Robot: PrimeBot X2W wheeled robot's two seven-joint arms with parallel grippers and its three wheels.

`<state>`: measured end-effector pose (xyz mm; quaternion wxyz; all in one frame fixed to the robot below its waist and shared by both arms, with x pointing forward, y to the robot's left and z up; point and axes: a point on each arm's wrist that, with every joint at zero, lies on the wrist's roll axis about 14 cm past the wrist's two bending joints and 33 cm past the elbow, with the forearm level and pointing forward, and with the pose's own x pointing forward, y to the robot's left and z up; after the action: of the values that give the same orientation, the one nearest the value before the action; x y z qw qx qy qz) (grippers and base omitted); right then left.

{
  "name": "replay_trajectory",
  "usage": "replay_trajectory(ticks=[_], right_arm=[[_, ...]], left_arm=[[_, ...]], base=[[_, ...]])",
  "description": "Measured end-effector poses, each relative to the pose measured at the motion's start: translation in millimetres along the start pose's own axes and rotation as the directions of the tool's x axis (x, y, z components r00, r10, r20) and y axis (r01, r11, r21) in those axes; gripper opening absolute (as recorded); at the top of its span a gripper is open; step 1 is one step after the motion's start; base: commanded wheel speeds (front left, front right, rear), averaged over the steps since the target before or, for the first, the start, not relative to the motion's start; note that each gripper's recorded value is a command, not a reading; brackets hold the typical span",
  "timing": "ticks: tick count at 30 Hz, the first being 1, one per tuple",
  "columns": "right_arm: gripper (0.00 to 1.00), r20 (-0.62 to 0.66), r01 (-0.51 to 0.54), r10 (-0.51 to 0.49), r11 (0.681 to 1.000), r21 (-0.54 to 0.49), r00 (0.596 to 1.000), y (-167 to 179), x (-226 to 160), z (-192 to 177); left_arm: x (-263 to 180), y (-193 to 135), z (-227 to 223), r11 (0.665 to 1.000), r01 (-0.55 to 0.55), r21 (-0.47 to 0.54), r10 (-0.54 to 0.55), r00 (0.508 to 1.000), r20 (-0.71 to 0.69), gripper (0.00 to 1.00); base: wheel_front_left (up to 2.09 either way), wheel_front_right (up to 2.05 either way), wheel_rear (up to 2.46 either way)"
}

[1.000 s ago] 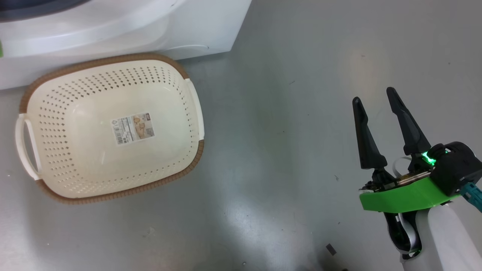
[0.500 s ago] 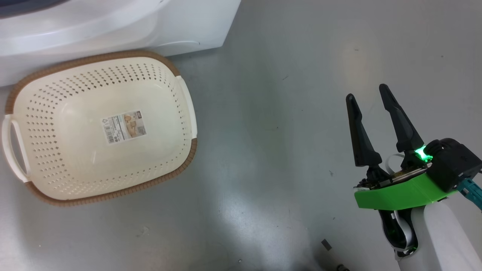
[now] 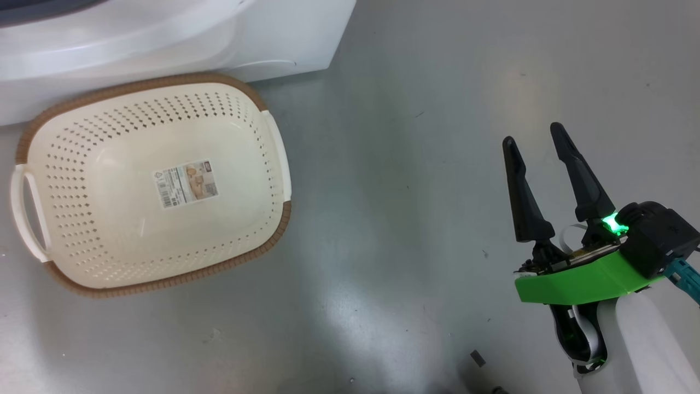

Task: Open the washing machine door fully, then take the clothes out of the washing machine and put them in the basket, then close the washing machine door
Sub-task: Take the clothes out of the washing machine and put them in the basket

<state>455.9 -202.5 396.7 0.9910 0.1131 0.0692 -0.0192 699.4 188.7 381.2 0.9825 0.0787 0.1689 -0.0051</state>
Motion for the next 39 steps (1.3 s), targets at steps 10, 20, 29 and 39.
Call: replay_trajectory(ticks=[10,20,29,39], right_arm=[[1.0,0.014,-0.023,0.023,1.0,0.012,1.0,9,3,4],[1.0,0.042,-0.051,0.05,0.998,0.022,0.998,19,4,14],[1.0,0.081,-0.069,0.067,0.997,0.027,0.994,26,2,30],[1.0,0.112,-0.088,0.084,0.996,0.026,0.99,34,-7,44]], left_arm=[[-17,9,33,0.996,0.004,-0.092,0.015,0.979,0.204,0.0],[-56,10,63,0.991,0.042,-0.128,0.007,0.932,0.362,0.0],[-106,6,72,0.984,0.071,-0.162,0.008,0.896,0.444,0.0],[-160,5,81,0.969,0.102,-0.226,0.023,0.869,0.494,0.0]], base=[[0.0,0.0,0.0],[0.0,0.0,0.0],[0.0,0.0,0.0],[0.0,0.0,0.0]])
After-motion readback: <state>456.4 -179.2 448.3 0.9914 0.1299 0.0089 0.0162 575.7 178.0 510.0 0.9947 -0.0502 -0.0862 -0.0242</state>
